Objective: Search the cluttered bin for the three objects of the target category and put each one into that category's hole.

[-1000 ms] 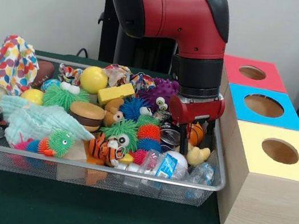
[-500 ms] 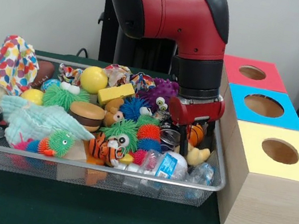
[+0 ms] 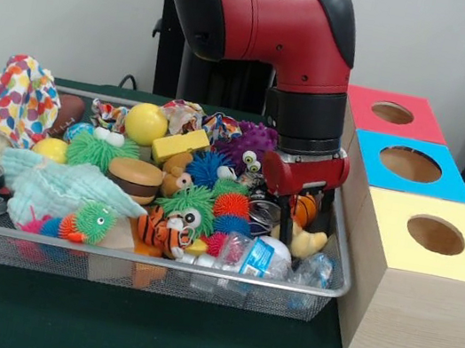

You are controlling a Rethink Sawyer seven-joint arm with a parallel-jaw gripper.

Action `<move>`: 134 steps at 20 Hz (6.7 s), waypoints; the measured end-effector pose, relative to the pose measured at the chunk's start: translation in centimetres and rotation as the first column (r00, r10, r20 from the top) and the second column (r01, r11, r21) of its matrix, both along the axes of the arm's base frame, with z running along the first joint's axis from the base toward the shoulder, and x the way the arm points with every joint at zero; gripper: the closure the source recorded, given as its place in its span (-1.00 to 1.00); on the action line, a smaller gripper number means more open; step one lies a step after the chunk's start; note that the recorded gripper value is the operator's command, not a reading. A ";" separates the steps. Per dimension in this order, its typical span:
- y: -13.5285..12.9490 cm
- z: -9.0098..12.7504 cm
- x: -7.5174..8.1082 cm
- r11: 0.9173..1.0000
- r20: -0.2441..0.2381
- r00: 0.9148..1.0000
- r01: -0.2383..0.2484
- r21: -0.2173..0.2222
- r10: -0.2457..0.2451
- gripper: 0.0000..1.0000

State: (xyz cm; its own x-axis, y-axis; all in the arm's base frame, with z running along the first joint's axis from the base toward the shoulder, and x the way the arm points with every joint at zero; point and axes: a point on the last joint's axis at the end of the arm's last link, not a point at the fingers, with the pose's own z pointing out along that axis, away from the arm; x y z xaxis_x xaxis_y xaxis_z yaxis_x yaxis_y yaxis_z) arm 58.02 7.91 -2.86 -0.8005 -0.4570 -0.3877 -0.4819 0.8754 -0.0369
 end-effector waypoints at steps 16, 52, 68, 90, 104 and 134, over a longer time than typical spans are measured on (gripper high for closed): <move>0.2 -0.6 0.6 1.000 0.021 1.000 -0.010 0.012 0.010 1.00; -1.0 -2.6 2.5 0.999 -0.014 0.999 0.031 0.038 -0.030 1.00; -2.3 -1.3 2.5 0.998 -0.126 0.990 0.057 -0.003 -0.057 1.00; -2.6 -0.9 2.2 0.998 -0.185 0.980 0.066 -0.023 -0.069 1.00; -2.4 3.2 3.5 0.992 -0.219 0.969 0.122 0.011 -0.117 1.00; -5.8 12.2 5.1 0.982 -0.243 0.952 0.191 -0.014 -0.188 1.00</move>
State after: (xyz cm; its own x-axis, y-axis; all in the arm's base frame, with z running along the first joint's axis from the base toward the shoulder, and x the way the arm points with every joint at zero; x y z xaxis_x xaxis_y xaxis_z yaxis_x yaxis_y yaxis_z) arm 63.08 2.16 9.30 -0.9424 -0.2850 -0.1749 -0.3005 0.9513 0.0689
